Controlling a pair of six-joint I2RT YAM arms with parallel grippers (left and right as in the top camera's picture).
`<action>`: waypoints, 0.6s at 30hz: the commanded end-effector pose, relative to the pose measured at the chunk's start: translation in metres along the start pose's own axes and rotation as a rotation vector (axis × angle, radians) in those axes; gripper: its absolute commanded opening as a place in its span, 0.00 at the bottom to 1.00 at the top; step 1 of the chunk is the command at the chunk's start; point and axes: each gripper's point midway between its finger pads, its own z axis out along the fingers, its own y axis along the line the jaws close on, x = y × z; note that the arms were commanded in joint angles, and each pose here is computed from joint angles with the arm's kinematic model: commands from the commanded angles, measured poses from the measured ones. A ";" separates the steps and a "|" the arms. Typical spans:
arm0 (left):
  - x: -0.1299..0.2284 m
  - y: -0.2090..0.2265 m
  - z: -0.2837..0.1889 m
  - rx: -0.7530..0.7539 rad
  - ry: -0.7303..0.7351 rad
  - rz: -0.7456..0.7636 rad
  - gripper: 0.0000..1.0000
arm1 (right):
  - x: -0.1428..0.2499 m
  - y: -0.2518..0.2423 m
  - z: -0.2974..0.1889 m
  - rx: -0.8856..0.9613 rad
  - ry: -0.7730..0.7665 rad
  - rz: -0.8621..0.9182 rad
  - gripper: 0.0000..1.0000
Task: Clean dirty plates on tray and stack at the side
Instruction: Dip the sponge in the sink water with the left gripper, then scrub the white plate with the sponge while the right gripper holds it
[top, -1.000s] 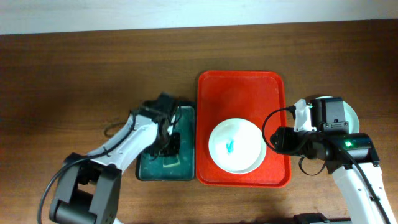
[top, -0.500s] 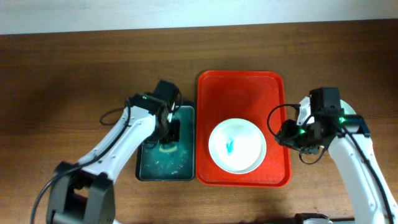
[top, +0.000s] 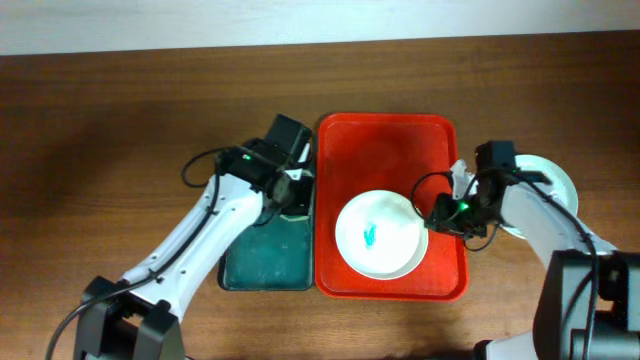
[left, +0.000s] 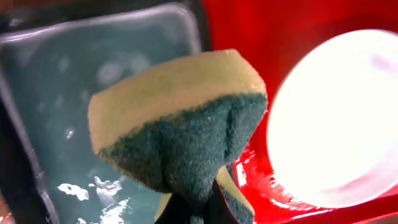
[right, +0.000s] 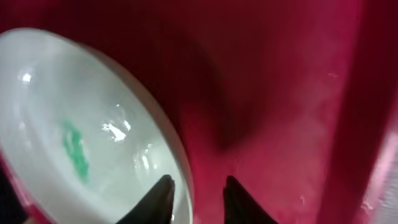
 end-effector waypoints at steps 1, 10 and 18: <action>-0.013 -0.025 -0.011 0.063 -0.066 0.057 0.00 | 0.014 0.005 0.018 0.074 0.029 -0.014 0.22; 0.001 -0.117 0.039 0.373 0.035 0.145 0.00 | 0.013 -0.003 0.022 0.262 -0.014 0.061 0.04; 0.033 -0.165 0.096 0.509 0.177 0.156 0.00 | 0.017 -0.004 0.022 0.266 0.001 0.064 0.04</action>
